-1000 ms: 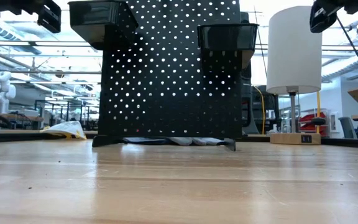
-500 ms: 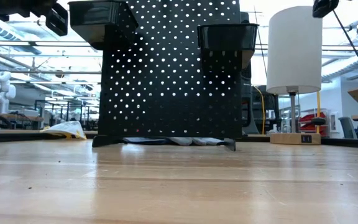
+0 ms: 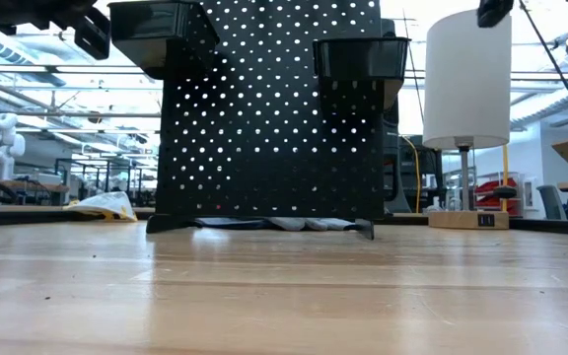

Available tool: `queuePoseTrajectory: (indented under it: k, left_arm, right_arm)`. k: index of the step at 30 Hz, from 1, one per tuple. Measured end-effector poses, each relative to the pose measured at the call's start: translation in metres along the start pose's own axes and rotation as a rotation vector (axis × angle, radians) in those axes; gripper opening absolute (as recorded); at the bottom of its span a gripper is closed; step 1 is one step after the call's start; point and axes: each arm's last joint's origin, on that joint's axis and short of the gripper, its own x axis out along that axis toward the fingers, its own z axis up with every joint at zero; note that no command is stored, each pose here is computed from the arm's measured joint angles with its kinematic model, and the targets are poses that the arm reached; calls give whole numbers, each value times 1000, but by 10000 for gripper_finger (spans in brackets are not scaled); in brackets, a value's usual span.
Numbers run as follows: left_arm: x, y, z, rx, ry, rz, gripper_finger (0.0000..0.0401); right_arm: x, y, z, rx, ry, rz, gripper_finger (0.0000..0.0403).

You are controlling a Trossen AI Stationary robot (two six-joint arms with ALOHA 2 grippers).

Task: Hang tools onto peg board
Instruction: Remove the silver wrench from the black peg board

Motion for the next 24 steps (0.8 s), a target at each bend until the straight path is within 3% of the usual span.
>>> queuePoseTrajectory:
  k: [3,6,11,18,24]
  left_arm:
    - [0,0,0,31,-3,2,13]
    - [0,0,-1,57,5,3,13]
    - [-5,1,7,157,-50,5,13]
    - [-25,6,13,163,-66,8,13]
    - [-38,12,11,157,-39,114,13]
  right_arm:
    - [11,3,2,-86,88,-39,8]
    - [13,4,-3,-146,166,5,7]
    - [2,-4,9,-102,108,94,2]
    - [-28,-26,13,-65,97,33,1]
    - [-34,-34,13,-37,93,-85,1]
